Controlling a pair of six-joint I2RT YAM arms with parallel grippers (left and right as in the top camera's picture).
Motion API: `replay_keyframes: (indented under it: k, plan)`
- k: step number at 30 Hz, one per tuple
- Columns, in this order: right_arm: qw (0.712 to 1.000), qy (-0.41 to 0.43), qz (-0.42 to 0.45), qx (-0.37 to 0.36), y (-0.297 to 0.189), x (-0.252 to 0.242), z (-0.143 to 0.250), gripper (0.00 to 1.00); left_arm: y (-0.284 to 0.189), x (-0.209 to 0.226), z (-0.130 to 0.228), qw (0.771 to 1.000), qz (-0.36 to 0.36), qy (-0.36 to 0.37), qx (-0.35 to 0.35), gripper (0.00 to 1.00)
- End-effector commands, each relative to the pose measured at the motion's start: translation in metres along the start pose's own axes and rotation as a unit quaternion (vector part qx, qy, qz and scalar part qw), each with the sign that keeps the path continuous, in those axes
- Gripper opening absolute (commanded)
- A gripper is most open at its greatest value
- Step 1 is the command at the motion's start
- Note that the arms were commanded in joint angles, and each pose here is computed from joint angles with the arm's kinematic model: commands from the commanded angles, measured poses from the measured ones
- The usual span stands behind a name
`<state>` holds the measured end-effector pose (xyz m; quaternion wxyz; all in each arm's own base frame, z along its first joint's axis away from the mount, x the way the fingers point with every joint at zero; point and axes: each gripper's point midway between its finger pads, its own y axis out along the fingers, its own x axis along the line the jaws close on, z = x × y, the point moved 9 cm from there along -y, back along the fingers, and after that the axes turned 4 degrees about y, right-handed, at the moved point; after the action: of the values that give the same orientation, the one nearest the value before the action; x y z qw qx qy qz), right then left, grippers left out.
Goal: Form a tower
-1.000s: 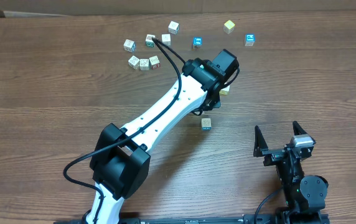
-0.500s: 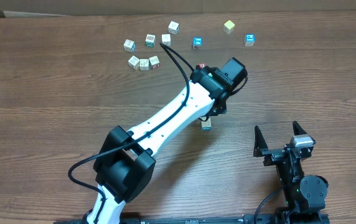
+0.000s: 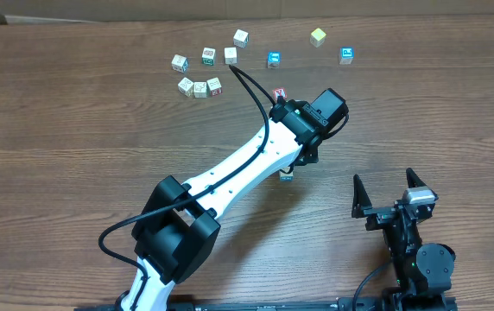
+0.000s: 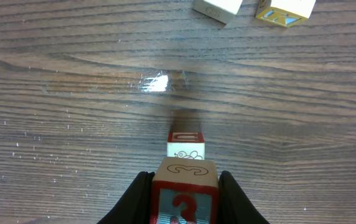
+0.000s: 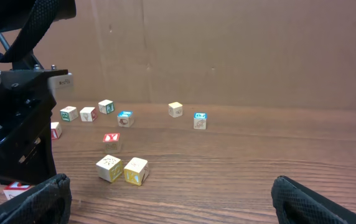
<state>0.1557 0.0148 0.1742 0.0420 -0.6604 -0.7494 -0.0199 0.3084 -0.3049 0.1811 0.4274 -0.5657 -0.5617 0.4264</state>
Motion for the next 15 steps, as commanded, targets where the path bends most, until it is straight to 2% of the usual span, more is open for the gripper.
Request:
replay_keyframes:
  k: [1,15]
  plan:
    - [1.0,0.003,-0.003,-0.001,0.0,0.0,0.002,1.0,0.003,0.002,0.002,1.0,-0.011,0.0,-0.005,0.12]
    - [1.0,0.003,-0.003,-0.001,0.0,0.0,0.002,1.0,0.022,0.004,0.011,1.0,-0.013,0.002,0.002,0.12]
